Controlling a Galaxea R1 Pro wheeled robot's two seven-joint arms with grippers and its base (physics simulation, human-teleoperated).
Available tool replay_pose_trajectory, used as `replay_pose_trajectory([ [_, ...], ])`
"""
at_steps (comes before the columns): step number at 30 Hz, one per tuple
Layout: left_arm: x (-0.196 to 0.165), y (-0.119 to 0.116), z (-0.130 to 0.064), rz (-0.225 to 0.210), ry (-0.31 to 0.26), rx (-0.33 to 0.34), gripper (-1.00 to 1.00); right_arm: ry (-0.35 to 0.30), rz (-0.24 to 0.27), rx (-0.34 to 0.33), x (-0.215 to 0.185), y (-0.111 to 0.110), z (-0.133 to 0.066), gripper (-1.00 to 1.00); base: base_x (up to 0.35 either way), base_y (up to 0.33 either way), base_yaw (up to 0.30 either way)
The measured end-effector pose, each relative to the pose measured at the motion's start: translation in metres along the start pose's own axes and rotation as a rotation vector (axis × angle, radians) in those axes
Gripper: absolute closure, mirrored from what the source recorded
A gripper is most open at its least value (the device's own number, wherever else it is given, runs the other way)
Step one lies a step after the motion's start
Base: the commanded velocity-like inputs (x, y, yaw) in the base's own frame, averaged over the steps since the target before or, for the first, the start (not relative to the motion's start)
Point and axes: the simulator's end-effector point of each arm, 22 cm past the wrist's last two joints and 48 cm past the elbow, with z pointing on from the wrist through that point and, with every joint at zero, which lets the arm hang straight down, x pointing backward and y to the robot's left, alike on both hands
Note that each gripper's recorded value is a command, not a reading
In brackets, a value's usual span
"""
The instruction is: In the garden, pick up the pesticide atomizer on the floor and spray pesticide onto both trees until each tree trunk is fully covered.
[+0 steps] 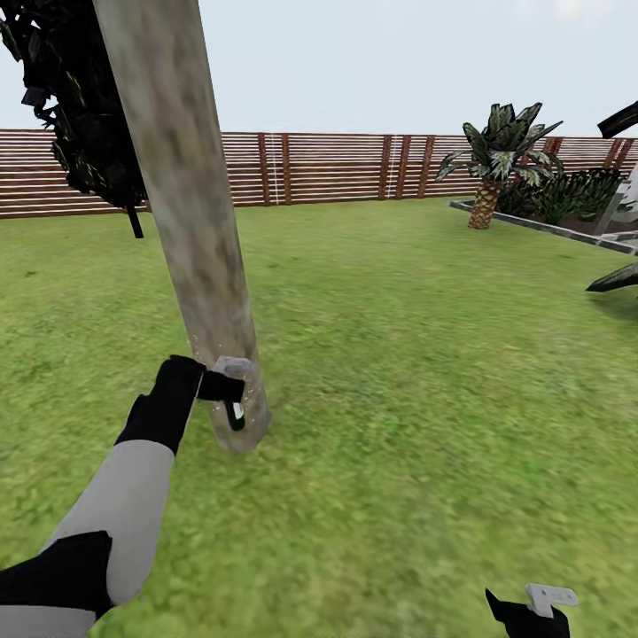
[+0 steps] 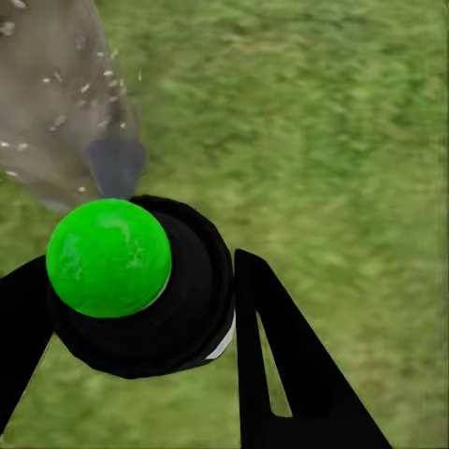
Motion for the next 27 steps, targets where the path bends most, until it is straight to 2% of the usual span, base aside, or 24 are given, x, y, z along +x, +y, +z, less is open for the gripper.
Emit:
replay_pose_trajectory([
  [2, -0.01, 0.0, -0.007, 0.017, -0.004, -0.013, 1.0, 0.001, 0.0, 0.0, 0.0, 0.0, 0.0, -1.0, 0.0, 0.0, 0.0],
  [6, -0.028, 0.001, -0.024, 0.012, -0.01, -0.036, 1.0, 0.001, 0.001, 0.0, 0.0, 0.0, 0.0, -1.0, 0.0, 0.0, 0.0],
  [10, -0.057, 0.006, -0.041, 0.017, -0.059, -0.055, 1.0, 0.0, 0.001, 0.0, 0.0, 0.0, 0.0, -1.0, 0.0, 0.0, 0.0],
  [14, -0.105, 0.012, -0.068, 0.031, -0.125, -0.078, 1.0, 0.0, 0.001, 0.0, 0.0, 0.0, 0.0, -1.0, 0.0, 0.0, 0.0],
  [22, -0.112, 0.021, -0.074, 0.044, -0.128, -0.111, 1.0, 0.0, 0.0, 0.0, 0.0, 0.0, 0.0, -1.0, -0.078, 0.022, 0.0],
  [23, -0.111, 0.031, -0.075, 0.046, -0.125, -0.133, 1.0, 0.0, 0.0, 0.0, 0.0, 0.0, 0.0, -1.0, -0.006, 0.002, 0.0],
  [27, -0.097, 0.112, -0.098, 0.018, -0.11, -0.264, 1.0, 0.001, 0.0, 0.0, 0.0, 0.0, 0.0, -1.0, -0.002, 0.001, 0.0],
])
